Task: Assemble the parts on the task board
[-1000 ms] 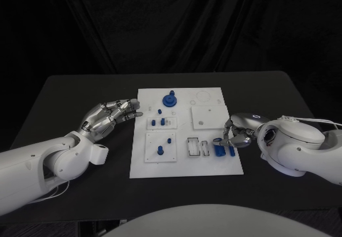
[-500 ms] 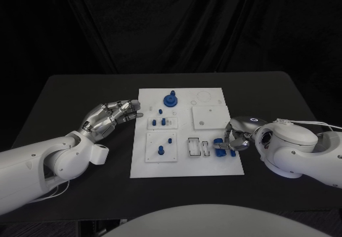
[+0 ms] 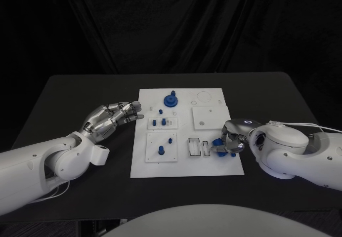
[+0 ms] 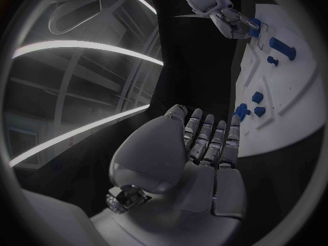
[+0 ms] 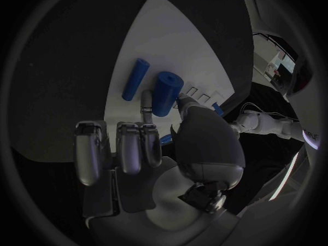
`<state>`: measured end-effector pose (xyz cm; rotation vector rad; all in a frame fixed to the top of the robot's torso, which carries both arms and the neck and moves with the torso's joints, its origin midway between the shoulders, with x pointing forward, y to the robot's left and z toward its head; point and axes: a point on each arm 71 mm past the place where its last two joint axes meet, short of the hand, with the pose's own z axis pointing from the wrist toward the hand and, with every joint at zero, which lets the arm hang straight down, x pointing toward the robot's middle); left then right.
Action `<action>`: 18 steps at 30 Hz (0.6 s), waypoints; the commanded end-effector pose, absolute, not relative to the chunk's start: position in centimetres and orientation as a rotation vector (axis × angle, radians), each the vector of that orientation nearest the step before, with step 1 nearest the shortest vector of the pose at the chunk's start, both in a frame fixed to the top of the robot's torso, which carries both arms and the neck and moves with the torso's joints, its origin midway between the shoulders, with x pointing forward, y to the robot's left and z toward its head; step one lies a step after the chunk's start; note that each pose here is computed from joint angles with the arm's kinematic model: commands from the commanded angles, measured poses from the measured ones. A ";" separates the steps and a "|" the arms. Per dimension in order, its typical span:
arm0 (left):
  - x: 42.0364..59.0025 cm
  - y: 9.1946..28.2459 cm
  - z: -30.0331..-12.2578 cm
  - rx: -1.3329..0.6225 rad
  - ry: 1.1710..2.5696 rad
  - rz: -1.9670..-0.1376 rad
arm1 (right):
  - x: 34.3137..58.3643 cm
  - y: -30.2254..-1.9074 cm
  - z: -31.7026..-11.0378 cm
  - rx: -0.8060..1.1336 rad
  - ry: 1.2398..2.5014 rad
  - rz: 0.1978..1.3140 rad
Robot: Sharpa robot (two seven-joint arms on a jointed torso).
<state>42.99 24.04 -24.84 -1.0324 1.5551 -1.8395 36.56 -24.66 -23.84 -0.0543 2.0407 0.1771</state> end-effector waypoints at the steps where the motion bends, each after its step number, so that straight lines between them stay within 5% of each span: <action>1: 42.8 23.8 -24.9 -1.021 1.564 -1.864 | 36.6 -24.6 -24.2 -0.061 2.043 0.162; 18: 42.7 23.9 -25.2 -1.032 1.574 -1.858 | 36.1 -24.7 -24.4 0.239 2.070 0.340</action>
